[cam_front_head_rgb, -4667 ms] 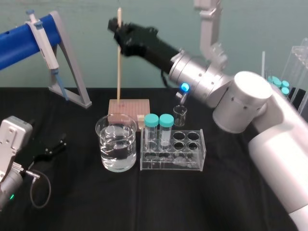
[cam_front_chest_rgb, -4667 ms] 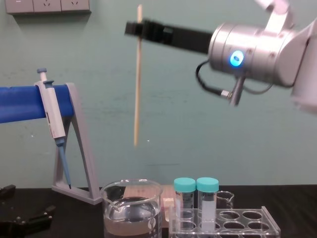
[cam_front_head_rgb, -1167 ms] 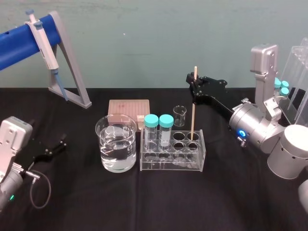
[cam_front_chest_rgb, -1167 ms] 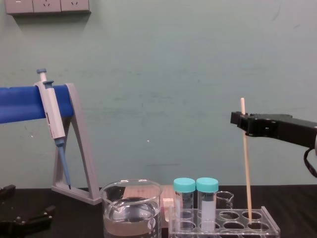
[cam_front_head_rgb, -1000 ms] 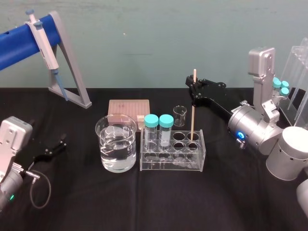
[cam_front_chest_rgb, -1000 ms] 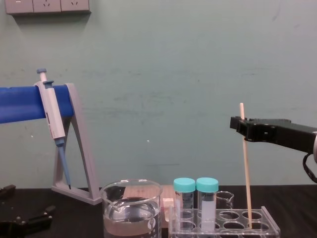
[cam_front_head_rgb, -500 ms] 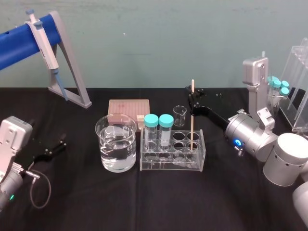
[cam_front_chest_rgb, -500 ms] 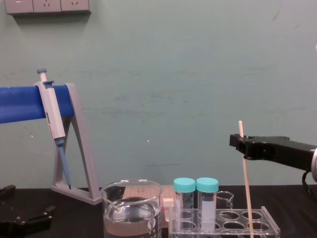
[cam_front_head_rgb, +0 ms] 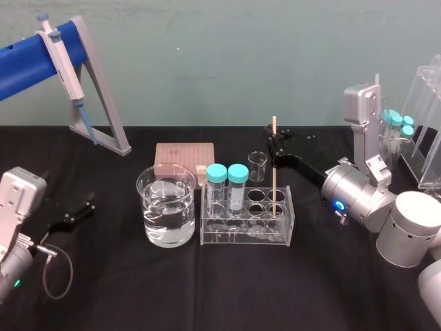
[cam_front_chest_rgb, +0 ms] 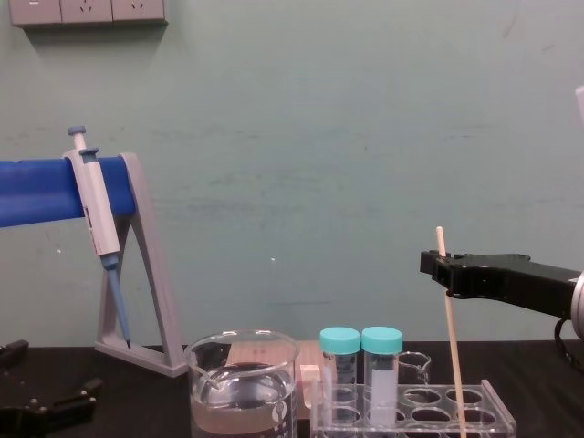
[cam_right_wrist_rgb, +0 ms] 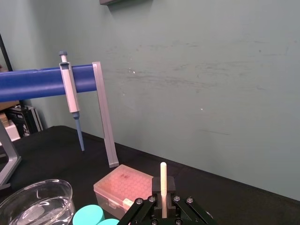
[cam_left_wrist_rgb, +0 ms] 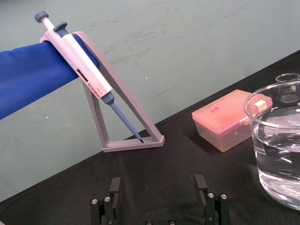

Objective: Hold the thermometer with one hand and immerse one end into the beaker, then reinsert it into the test tube rack.

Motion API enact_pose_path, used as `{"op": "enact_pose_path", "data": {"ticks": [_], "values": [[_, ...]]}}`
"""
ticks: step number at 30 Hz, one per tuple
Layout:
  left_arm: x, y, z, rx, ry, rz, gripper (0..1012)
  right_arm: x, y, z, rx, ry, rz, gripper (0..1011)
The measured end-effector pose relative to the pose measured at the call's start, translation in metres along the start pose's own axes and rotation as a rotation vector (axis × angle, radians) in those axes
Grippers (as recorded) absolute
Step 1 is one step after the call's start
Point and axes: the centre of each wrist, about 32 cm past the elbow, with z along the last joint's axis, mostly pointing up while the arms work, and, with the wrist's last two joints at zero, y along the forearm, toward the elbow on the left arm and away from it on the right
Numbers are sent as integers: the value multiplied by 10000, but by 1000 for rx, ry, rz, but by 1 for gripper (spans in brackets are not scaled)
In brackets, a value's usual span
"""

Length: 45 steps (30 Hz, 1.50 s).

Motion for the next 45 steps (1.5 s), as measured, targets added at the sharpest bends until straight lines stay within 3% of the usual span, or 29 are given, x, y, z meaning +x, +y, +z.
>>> {"op": "enact_pose_path", "data": {"ticks": [4,11,12,17,26,33,36,45], "values": [[0,0,0,0,0,0,1004,0,-1,0,0,1,-1,68],[0,0,0,0,0,0,1004,0,-3,1,1,2,-1,247],[0,0,0,0,0,0,1004,0,-3,1,2,2,-1,314],[0,0,0,0,0,0,1004,1,-4,2,2,3,-1,445],[0,0,0,0,0,0,1004,0,-4,3,3,4,-2,774],[0,0,0,0,0,0,1004,0,-4,3,3,4,-3,958],[0,0,0,0,0,0,1004,0,-4,3,3,4,-3,1003],[0,0,0,0,0,0,1004,-29,15,20,23,10,7,1003]]}}
